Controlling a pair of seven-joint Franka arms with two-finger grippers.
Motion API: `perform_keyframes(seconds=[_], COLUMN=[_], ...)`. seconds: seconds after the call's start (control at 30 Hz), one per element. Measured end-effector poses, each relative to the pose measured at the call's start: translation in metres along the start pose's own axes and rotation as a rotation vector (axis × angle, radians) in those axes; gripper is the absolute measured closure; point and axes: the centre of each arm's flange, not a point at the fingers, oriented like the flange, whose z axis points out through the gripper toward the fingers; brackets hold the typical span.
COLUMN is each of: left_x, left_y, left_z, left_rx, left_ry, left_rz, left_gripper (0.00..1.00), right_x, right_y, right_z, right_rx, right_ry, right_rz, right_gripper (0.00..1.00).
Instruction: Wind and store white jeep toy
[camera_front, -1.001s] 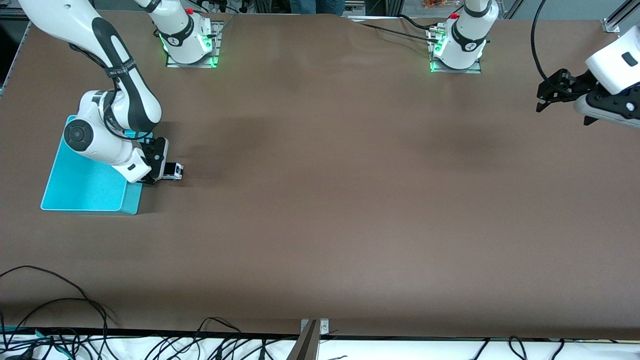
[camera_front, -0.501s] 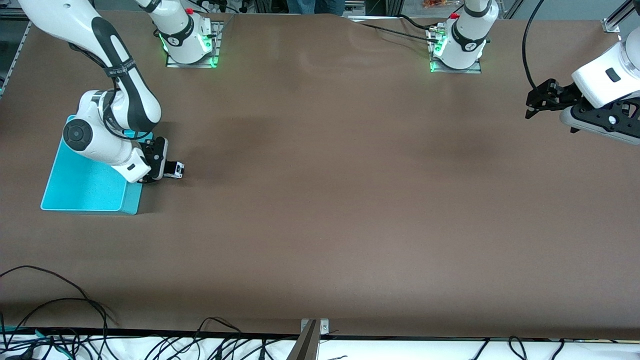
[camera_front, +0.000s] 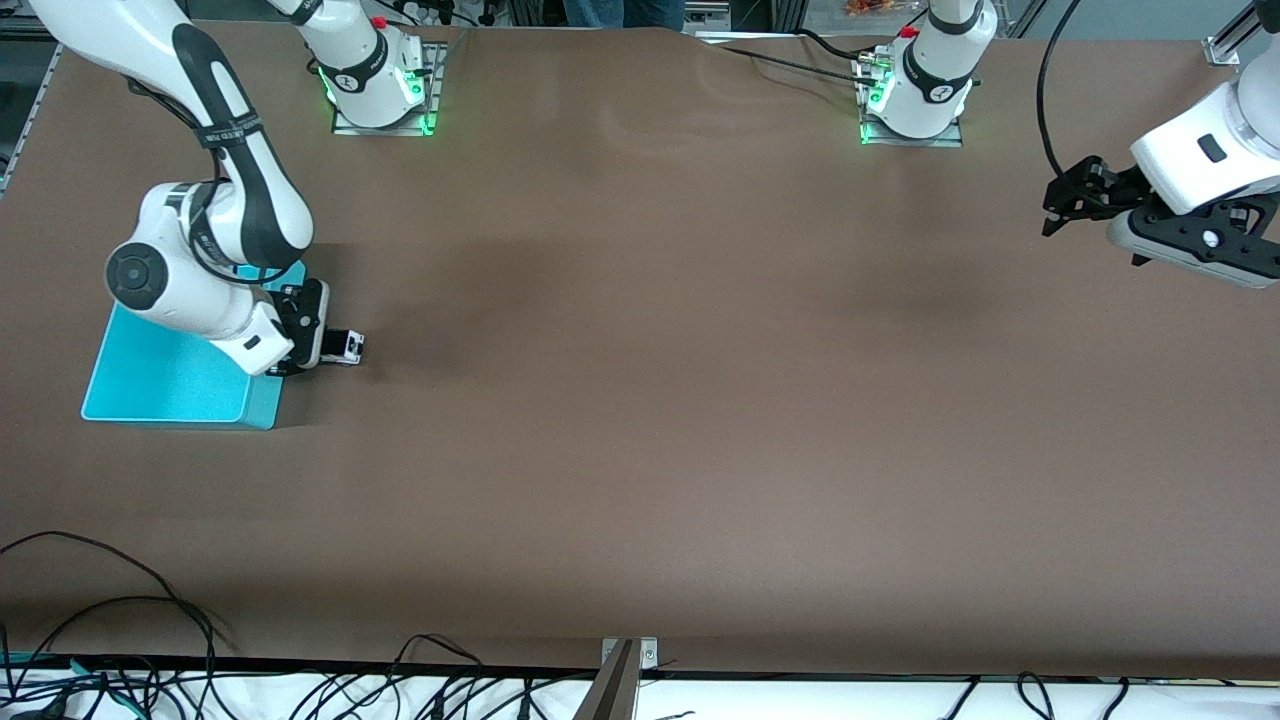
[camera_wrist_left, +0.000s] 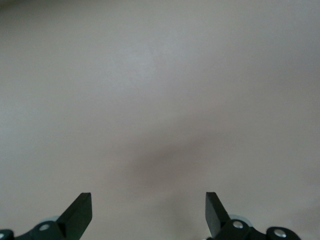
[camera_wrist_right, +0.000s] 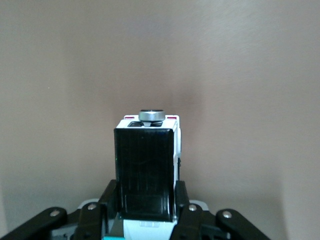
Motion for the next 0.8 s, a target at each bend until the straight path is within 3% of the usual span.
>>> perform_keyframes(seconds=[0.4,0.8], left_x=[0.001,0.001], left_y=[0.004,0.004], left_z=[-0.001,-0.003], left_rx=[0.001,0.002], left_ry=[0.003,0.005], left_rz=[0.007,0.007], left_gripper=[0.0,0.0], right_x=[-0.006,-0.075], right_y=[0.029,0.012], right_z=[-0.079,-0.123], right_rx=[0.022,0.08], right_ry=[-0.003,-0.013], right_rz=[0.013,0.05], right_gripper=[0.51,0.51])
